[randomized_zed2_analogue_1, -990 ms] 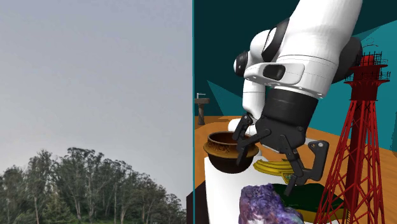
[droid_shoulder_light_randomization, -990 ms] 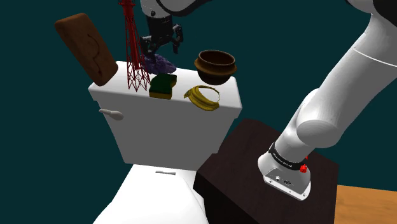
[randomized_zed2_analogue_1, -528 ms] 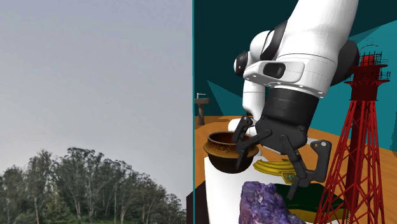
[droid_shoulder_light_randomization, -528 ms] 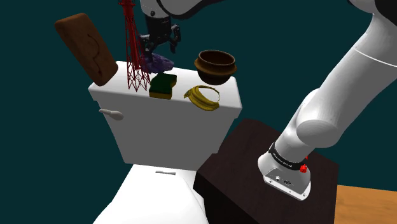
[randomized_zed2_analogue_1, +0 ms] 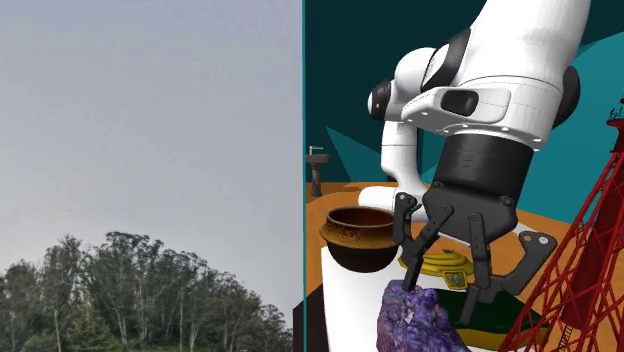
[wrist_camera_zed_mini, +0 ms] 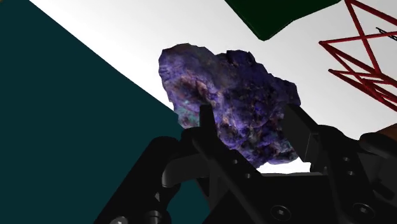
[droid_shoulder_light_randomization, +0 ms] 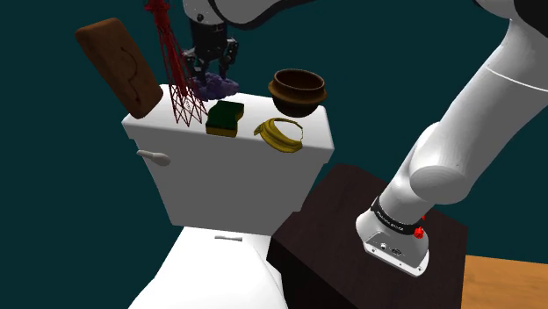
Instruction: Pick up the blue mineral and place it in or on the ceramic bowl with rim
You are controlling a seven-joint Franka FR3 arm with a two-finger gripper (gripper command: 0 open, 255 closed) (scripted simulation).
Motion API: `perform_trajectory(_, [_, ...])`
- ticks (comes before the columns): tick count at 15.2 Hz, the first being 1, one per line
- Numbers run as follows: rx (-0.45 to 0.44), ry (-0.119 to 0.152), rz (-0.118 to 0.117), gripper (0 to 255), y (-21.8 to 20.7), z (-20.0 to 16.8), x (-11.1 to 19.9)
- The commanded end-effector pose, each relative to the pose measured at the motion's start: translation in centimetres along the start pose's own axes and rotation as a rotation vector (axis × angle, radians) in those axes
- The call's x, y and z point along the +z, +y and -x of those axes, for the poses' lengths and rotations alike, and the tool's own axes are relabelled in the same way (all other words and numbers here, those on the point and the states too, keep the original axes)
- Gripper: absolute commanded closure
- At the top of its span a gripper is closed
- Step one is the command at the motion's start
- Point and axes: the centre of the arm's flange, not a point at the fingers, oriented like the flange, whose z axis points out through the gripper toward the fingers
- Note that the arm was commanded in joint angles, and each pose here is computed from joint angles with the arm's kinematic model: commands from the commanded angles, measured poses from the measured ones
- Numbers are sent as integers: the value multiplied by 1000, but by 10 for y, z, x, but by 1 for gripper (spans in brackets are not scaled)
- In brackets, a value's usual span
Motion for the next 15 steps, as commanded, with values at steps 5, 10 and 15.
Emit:
perform_trajectory(5, [0,-118,82,255,28,5,25])
perform_trajectory(10, [0,-118,82,255,32,-3,0])
perform_trajectory(15, [0,-118,82,255,36,-10,-25])
